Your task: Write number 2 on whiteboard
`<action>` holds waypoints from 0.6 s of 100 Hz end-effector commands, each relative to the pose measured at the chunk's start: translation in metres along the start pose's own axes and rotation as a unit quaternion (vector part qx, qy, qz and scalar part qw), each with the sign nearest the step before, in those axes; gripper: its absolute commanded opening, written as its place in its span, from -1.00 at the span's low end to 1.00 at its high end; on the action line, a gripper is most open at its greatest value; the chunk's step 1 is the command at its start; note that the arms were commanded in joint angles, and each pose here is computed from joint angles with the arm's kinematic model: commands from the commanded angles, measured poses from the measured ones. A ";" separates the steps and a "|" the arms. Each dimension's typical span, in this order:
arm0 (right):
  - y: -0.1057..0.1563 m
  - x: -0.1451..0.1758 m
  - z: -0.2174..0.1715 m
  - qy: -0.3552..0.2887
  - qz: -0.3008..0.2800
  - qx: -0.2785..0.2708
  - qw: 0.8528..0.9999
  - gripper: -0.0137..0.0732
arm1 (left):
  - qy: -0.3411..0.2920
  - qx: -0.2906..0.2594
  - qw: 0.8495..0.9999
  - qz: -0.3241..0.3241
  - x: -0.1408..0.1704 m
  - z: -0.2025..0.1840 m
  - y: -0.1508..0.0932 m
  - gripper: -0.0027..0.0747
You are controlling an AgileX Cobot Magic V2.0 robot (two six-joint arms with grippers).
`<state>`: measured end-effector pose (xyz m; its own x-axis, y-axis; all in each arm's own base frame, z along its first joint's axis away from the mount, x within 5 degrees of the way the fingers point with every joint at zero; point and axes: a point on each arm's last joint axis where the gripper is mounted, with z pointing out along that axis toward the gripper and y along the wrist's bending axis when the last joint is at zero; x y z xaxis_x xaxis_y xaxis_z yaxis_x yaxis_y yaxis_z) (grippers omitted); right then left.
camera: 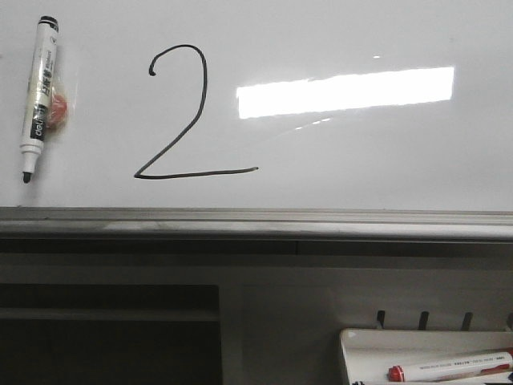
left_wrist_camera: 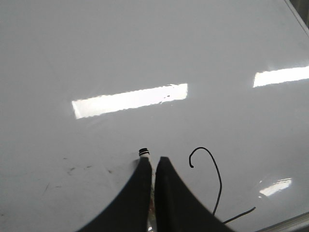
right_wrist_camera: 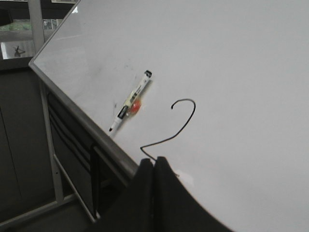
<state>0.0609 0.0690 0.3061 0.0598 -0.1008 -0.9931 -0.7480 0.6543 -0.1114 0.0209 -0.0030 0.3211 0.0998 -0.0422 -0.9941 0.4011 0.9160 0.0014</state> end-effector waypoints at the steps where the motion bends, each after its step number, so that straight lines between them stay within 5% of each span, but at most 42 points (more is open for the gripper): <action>1: 0.000 0.002 -0.008 -0.020 0.000 0.009 1.000 -0.83 | -0.037 0.003 0.999 0.002 -0.012 -0.004 0.000 -0.98; 60: 0.006 0.043 -0.007 0.031 0.006 -0.002 1.000 -0.83 | -0.037 0.006 0.999 -0.006 -0.012 -0.004 -0.001 -0.98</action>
<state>0.0513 0.0642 0.2526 -0.0199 -0.1769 -0.9840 -0.7770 0.6221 -0.0961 0.0179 -0.0013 0.3199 0.0993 -0.0470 -0.9939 0.3996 0.9167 -0.0034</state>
